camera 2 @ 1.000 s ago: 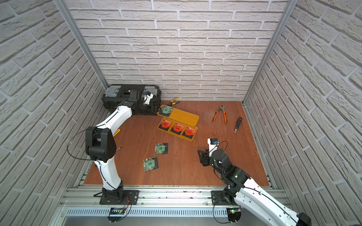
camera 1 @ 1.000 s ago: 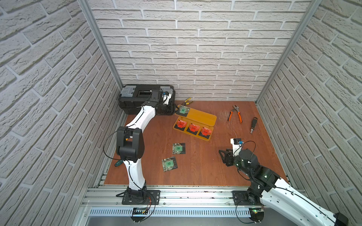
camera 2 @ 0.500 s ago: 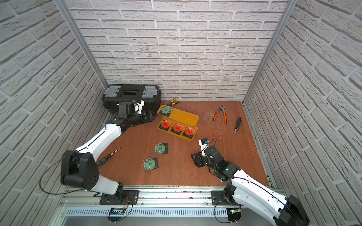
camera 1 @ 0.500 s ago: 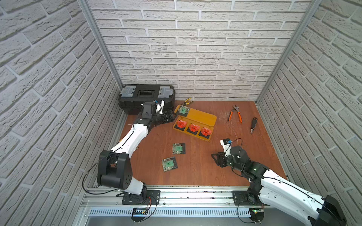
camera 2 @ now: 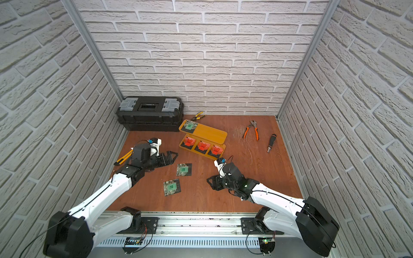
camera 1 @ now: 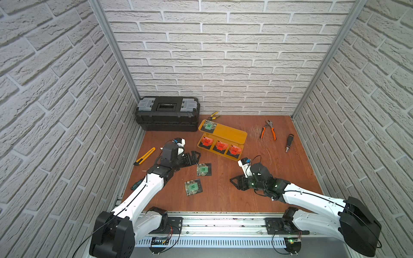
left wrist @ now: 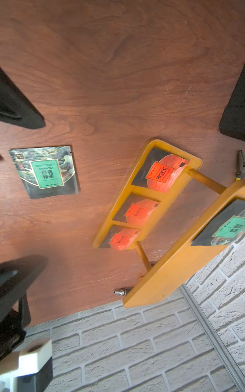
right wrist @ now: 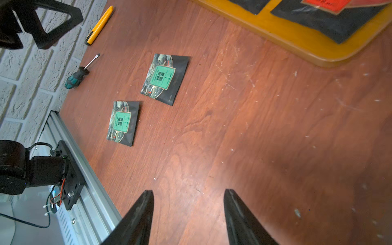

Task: Place the tea bags on the shelf by color
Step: Pick up the tea bag from the center of the board.

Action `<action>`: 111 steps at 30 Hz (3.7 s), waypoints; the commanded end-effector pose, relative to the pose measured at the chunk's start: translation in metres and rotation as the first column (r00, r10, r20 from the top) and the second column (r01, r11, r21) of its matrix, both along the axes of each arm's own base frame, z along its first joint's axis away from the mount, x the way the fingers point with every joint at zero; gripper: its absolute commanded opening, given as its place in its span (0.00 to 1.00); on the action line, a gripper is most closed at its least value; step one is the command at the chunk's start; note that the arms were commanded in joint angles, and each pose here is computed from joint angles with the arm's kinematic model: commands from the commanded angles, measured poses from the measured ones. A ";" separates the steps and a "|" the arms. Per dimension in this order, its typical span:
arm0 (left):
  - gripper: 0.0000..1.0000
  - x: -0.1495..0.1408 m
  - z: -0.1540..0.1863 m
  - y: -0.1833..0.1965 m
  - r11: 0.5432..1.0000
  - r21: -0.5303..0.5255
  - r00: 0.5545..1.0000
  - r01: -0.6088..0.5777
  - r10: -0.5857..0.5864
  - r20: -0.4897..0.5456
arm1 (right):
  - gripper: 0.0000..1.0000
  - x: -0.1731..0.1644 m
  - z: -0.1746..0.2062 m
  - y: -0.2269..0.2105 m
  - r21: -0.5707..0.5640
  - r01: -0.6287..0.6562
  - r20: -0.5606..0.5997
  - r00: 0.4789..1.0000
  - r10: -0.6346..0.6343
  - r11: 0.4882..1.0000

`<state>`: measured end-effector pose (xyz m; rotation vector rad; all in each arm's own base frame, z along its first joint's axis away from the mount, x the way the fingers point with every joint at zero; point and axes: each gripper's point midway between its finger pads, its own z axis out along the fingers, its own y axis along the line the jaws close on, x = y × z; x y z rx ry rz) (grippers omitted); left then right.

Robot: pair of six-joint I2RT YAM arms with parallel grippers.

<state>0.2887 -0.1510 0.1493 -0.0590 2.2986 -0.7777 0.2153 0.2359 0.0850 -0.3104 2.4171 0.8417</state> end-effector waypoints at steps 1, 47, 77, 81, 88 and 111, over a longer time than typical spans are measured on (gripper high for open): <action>0.98 -0.015 -0.014 0.005 0.999 0.022 0.999 -0.049 0.050 -0.016 | 0.57 0.006 0.019 0.025 0.074 -0.036 0.041 0.999 0.033 0.997; 0.98 -0.101 -0.108 0.005 0.998 0.000 0.985 -0.062 0.061 -0.161 | 0.54 0.004 -0.017 0.108 0.027 -0.129 -0.077 0.988 0.131 0.991; 0.98 -0.076 -0.094 -0.056 0.992 -0.017 0.986 0.123 -0.124 -0.112 | 0.53 0.002 -0.015 0.091 -0.014 -0.098 -0.058 0.994 0.097 0.995; 0.98 -0.074 -0.084 -0.050 0.996 -0.009 0.993 0.091 -0.091 -0.075 | 0.52 0.001 -0.015 0.093 -0.006 -0.109 -0.063 0.992 0.108 0.994; 0.98 -0.082 -0.072 -0.017 0.999 0.032 0.998 -0.027 0.029 -0.052 | 0.48 -0.003 -0.014 0.103 0.024 -0.146 -0.077 0.986 0.148 0.989; 0.96 -0.117 -0.096 0.027 0.988 0.028 0.979 -0.153 0.156 -0.129 | 0.30 -0.017 -0.024 0.170 0.119 -0.250 -0.154 0.951 0.267 0.961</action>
